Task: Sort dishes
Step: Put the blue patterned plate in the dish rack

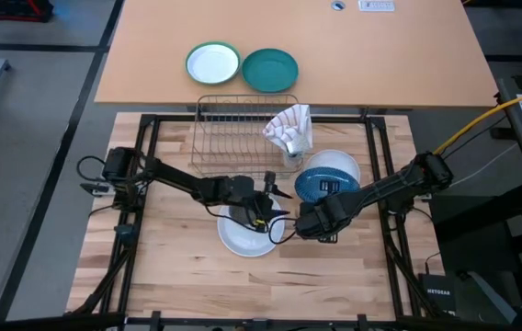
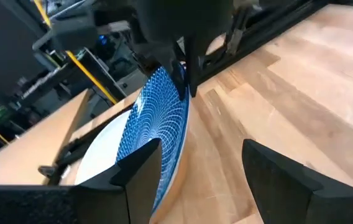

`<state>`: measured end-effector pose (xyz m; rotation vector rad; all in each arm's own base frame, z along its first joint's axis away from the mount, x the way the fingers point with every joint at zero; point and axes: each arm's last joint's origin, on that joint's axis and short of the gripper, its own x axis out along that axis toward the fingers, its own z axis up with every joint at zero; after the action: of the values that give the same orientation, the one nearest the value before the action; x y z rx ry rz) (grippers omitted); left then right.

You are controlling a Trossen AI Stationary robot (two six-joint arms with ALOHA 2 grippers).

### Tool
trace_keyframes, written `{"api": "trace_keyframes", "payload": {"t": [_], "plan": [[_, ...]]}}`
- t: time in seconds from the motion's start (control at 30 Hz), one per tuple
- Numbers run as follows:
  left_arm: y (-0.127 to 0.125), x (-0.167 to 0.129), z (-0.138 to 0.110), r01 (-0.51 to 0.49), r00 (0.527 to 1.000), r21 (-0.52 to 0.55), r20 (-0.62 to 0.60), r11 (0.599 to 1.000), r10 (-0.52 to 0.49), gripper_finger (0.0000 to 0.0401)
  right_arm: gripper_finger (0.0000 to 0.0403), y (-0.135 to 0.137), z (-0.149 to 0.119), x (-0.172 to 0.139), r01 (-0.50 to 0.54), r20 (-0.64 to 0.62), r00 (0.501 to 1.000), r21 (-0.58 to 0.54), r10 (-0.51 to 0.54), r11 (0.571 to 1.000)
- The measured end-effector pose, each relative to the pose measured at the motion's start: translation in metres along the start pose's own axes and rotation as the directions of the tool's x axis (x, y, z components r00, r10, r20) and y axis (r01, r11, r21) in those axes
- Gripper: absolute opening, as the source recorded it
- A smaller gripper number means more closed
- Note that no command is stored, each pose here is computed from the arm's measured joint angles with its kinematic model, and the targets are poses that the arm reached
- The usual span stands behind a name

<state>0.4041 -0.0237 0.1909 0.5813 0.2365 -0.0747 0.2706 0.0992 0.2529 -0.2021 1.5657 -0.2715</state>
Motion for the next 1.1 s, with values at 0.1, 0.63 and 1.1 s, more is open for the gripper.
{"api": "trace_keyframes", "payload": {"t": [0.1,0.63,1.1], "plan": [[0.000,0.007,0.000,-0.004,1.000,0.044,0.001,0.999,0.004,0.0213,0.0021,-0.001,0.003,-0.006,0.000,0.028,1.000,0.006,-0.001,1.000],[-0.003,0.056,-0.004,-0.015,1.000,0.164,0.008,0.986,0.014,0.0213,0.0021,-0.001,0.004,-0.008,0.003,0.043,0.999,0.007,-0.004,1.000],[0.010,0.072,-0.021,-0.016,0.999,0.127,-0.029,0.992,0.019,0.0213,0.0021,0.000,0.005,-0.008,-0.012,0.054,0.998,0.012,0.011,1.000]]}}
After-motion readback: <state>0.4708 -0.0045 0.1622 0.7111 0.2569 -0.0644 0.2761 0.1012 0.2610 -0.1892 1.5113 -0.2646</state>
